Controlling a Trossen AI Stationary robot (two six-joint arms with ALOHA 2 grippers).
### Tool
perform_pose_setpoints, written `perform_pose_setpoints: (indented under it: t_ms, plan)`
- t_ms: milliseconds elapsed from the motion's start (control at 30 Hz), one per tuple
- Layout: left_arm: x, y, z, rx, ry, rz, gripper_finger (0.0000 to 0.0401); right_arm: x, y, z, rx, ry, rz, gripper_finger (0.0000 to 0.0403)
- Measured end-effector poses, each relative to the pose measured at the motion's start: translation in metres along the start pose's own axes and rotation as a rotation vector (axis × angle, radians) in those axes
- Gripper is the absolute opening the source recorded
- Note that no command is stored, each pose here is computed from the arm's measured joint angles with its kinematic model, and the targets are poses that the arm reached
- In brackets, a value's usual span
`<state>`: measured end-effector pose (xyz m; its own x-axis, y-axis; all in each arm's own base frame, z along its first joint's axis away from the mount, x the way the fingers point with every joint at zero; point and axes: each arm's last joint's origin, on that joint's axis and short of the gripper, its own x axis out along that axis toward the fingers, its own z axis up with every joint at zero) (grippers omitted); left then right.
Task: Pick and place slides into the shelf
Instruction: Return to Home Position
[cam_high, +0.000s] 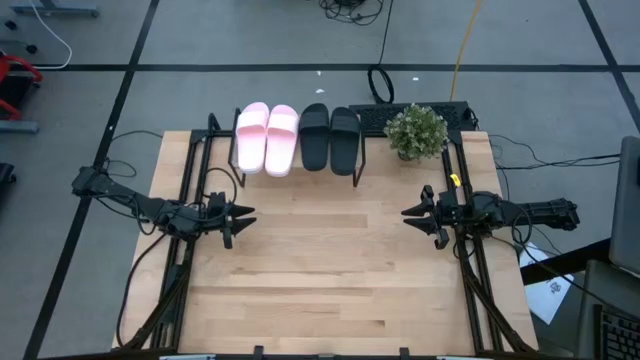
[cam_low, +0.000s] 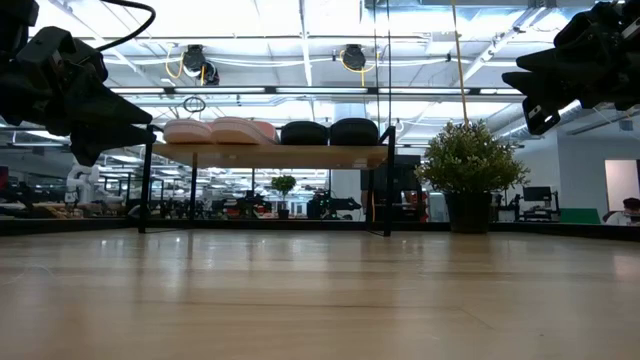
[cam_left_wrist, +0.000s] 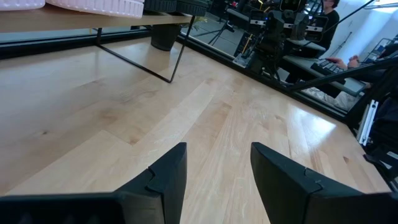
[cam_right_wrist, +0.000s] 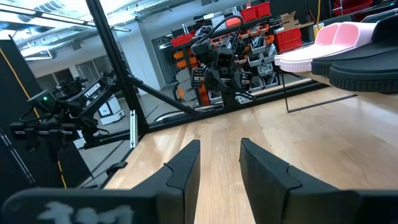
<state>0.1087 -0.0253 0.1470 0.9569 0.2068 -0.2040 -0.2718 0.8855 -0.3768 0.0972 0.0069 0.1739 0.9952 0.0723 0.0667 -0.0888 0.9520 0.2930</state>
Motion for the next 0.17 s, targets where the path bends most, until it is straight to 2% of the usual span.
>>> perform_pose_setpoints:
  t_ms: [167]
  plan:
    - [0.0000, 0.0000, 0.0000, 0.000, 0.000, 0.000, 0.0175, 0.0000, 0.0000, 0.0000, 0.000, 0.000, 0.000, 0.0105]
